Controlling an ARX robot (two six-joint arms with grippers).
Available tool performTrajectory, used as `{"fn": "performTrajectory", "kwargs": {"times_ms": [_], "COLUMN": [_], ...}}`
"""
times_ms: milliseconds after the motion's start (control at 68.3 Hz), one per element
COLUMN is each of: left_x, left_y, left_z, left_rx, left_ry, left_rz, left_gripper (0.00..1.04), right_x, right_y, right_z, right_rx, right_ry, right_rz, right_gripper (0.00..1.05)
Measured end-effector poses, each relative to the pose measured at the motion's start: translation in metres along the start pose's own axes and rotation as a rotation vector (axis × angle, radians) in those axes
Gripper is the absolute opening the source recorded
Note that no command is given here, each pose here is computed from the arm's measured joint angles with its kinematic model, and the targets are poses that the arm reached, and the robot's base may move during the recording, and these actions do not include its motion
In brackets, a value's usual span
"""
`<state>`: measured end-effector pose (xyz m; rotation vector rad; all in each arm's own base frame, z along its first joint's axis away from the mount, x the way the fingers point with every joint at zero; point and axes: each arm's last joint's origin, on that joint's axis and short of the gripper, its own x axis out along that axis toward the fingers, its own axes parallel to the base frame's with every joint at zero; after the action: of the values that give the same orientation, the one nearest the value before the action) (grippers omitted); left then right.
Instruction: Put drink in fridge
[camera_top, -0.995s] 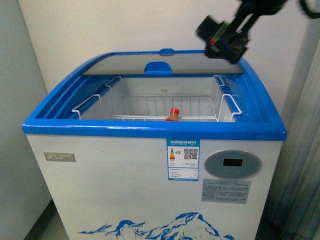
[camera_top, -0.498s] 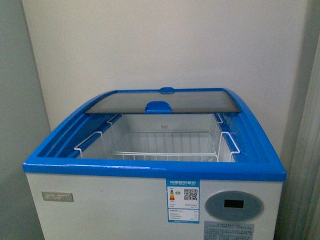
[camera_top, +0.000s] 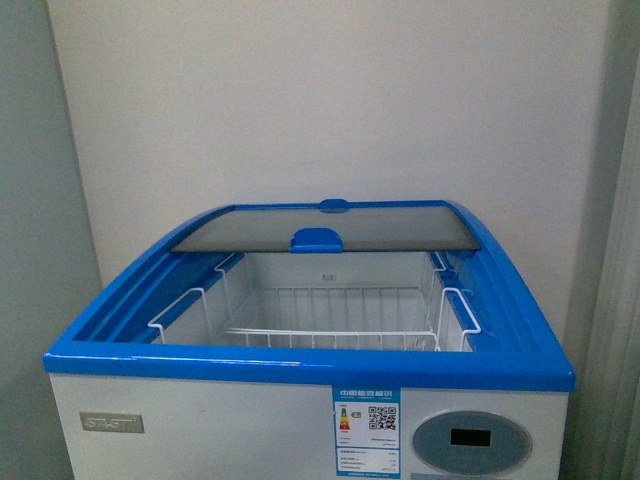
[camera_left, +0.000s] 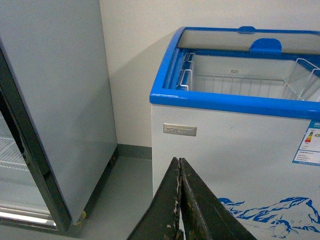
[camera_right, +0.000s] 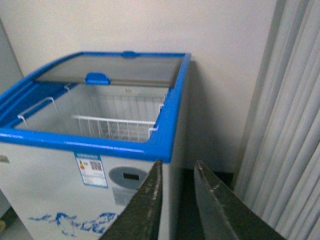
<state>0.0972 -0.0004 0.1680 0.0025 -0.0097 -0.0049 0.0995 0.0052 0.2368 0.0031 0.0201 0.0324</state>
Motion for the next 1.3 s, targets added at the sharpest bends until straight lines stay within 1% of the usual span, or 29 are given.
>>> {"fn": "performTrajectory", "kwargs": {"times_ms": [88,366,629,1054,1142,1156,1200,1230,1303], "left_x": [0.0,0.0,0.0,0.0,0.0,0.0,0.0,0.0,0.0], "left_y": [0.0,0.0,0.0,0.0,0.0,0.0,0.0,0.0,0.0], "left_z": [0.0,0.0,0.0,0.0,0.0,0.0,0.0,0.0,0.0], "left_rx": [0.0,0.0,0.0,0.0,0.0,0.0,0.0,-0.001,0.0], "left_ry": [0.0,0.0,0.0,0.0,0.0,0.0,0.0,0.0,0.0], "left_rz": [0.001,0.0,0.0,0.0,0.001,0.002,0.0,0.0,0.0], "left_gripper": [0.03,0.03,0.03,0.03,0.03,0.03,0.03,0.04,0.18], "right_x": [-0.001,-0.001,-0.001,0.0,-0.001,-0.001,-0.001,-0.001,-0.001], "right_y": [-0.004,-0.005,-0.005,-0.005,-0.005,-0.005,-0.005,-0.005,-0.005], "right_z": [-0.007,-0.035,-0.05,-0.062,-0.069,-0.069,-0.069,-0.069,-0.069], "right_rx": [0.002,0.002,0.002,0.002,0.002,0.002,0.0,0.0,0.0], "right_ry": [-0.016,-0.01,-0.01,-0.013,-0.019,-0.02,-0.023,-0.025,-0.027], "right_rz": [-0.033,-0.031,-0.03,-0.03,-0.029,-0.029,-0.03,-0.03,-0.03], "right_gripper": [0.03,0.03,0.03,0.03,0.03,0.03,0.11,0.14,0.28]}}
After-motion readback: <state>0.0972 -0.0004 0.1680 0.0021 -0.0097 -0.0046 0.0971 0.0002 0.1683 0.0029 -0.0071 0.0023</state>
